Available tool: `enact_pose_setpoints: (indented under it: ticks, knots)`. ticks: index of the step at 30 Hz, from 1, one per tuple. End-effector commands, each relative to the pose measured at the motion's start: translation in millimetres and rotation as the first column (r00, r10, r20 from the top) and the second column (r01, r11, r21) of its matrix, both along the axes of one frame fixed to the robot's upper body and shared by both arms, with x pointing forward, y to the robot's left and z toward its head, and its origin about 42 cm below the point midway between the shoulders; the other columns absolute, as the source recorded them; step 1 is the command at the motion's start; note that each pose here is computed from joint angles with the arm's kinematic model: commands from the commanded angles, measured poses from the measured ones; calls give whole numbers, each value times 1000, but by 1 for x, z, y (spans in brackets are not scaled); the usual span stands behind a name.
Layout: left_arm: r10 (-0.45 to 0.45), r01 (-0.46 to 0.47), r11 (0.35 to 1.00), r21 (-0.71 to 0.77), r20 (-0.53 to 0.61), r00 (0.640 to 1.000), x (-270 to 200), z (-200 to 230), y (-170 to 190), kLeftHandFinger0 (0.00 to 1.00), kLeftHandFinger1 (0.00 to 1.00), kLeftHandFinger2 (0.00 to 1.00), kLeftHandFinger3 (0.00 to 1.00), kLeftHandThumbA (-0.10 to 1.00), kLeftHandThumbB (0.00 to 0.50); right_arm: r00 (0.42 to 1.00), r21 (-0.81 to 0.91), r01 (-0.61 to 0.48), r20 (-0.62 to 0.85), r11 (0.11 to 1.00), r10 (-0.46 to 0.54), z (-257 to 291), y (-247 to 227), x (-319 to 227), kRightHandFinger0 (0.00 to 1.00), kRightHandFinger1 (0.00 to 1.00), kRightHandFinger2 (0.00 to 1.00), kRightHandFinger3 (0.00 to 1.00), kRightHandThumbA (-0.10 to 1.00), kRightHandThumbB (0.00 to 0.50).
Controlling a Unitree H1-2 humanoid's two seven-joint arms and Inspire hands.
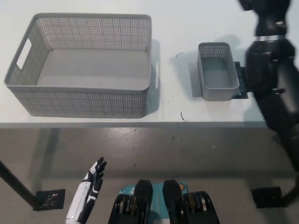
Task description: Usethe right hand to pick up a oven gloves on top of a leveled container and place it into another larger container on the left side
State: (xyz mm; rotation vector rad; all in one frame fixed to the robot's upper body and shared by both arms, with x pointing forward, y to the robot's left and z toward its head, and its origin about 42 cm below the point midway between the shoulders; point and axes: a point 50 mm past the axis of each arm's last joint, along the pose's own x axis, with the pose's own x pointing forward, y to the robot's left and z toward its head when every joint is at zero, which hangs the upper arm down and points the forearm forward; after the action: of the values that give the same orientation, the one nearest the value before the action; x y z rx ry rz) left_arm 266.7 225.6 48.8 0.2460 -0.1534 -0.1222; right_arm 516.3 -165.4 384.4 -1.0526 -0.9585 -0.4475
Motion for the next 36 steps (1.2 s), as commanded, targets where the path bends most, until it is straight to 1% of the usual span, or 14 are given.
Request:
enact_pose_setpoints:
  ticks: [1,4,5,9,14,20,26,29,31,32,33,34,35,36]
  knots:
    - [-13,13,1000,0,79,997,7,14,1,1000,1000,1000,1000,1000,105,996,-38,-91,23,995,92,32,46,6,0,210,630,605,-100,278]
    - [-15,15,1000,3,82,997,8,15,1,1000,1000,1000,1000,1000,92,992,-53,-126,0,991,127,27,64,11,0,157,585,532,-100,279]
    - [-14,14,1000,5,83,996,9,15,1,1000,1000,1000,1000,1000,93,992,-72,-127,-23,989,126,24,75,13,0,195,638,574,-100,250]
    - [-14,13,1000,3,84,996,9,15,2,1000,1000,1000,1000,1000,95,988,-118,-149,-64,982,143,18,114,18,0,332,793,682,-100,261]
    - [-8,7,1000,10,83,997,8,14,2,1000,1000,1000,1000,1000,95,982,-184,-174,-103,967,156,11,154,19,0,197,676,601,-100,193]
    - [-17,17,1000,-1,73,997,5,12,1,1000,1000,1000,1000,1000,85,976,-266,-172,-178,949,127,-4,200,14,0,142,638,580,-100,238]
    - [-11,10,1000,6,74,997,5,12,1,1000,1000,1000,1000,1000,103,973,-364,-164,-214,917,89,-13,224,10,0,14,438,266,-100,282]
    - [-16,15,1000,8,78,997,6,13,-1,1000,1000,1000,1000,1000,88,953,-334,-198,-285,921,101,-20,226,10,0,0,362,565,-100,305]
    - [-13,13,1000,3,77,997,6,13,-1,1000,1000,1000,1000,1000,91,945,-333,-192,-316,923,83,-27,226,11,0,0,299,662,-100,304]
    - [-13,13,1000,-5,71,997,6,14,0,1000,1000,1000,1000,1000,109,927,-346,-160,-375,924,20,-31,226,13,36,137,404,734,-100,300]
    - [-11,12,1000,-7,69,998,6,14,1,1000,1000,1000,1000,1000,110,916,-355,-141,-402,924,-14,-33,226,13,7,135,392,744,-100,294]
    - [-11,11,1000,0,75,997,6,14,1,1000,1000,1000,1000,1000,111,890,-379,-120,-450,918,-70,-35,226,15,466,694,882,934,2,212]
    - [-12,12,1000,6,76,997,6,14,2,1000,1000,1000,1000,1000,114,856,-402,-103,-502,910,-125,-37,225,18,1000,1000,1000,1000,316,252]
    - [-16,15,1000,14,79,997,6,15,2,1000,1000,1000,1000,1000,98,835,-393,-100,-533,914,-138,-38,223,19,1000,1000,1000,1000,499,355]
